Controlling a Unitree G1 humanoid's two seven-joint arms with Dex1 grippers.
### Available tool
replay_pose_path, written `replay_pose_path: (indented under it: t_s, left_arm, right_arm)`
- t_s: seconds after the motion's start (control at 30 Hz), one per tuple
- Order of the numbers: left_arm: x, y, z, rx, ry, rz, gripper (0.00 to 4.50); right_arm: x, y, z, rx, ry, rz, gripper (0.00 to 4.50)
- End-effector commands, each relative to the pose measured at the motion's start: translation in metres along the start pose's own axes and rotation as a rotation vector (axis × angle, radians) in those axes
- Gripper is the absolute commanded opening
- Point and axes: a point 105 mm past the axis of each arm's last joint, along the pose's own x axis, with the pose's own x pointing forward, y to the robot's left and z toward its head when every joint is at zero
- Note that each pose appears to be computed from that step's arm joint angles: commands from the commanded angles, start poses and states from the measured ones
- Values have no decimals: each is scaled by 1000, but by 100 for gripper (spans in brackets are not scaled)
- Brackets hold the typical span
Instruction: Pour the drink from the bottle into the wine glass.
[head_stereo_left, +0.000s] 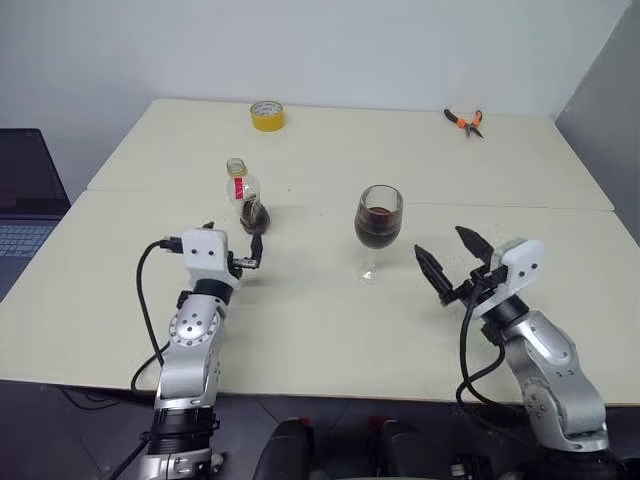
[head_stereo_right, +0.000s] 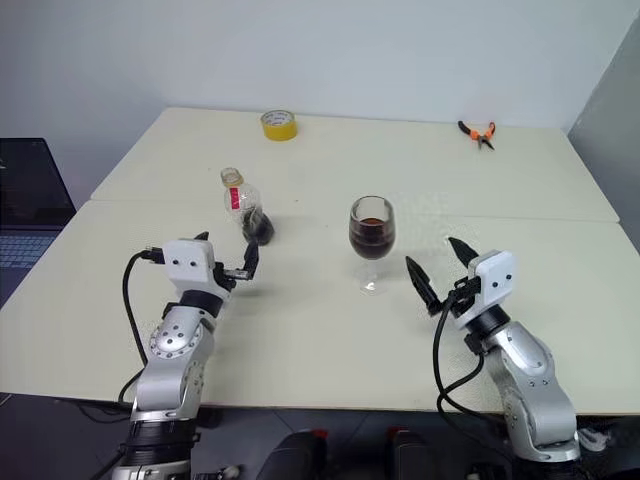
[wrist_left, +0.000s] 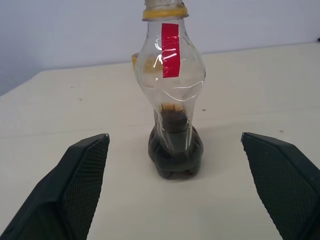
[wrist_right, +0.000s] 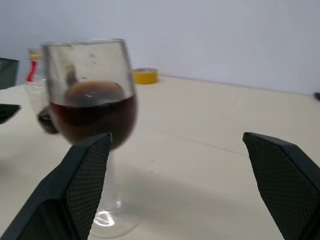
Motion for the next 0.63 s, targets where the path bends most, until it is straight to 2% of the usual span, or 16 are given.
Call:
replay_pose_path:
  t_s: [0.03,0.2,0.4,0.63]
  left_arm:
    - [-3,2,7,8,-24,19,448]
    - [-3,9,-1,9,-4,37,448]
    - [1,14,-3,15,5,49,448]
    - [6,10,4,38,-47,17,448]
  right_arm:
    - [-2,-18,1,-67,-53,-89,450]
    - [3,-33,-15,-43,-47,-184,450]
    - [8,-36,-24,-14,-38,-204,450]
    - [9,-48,-27,4,-37,-252,450]
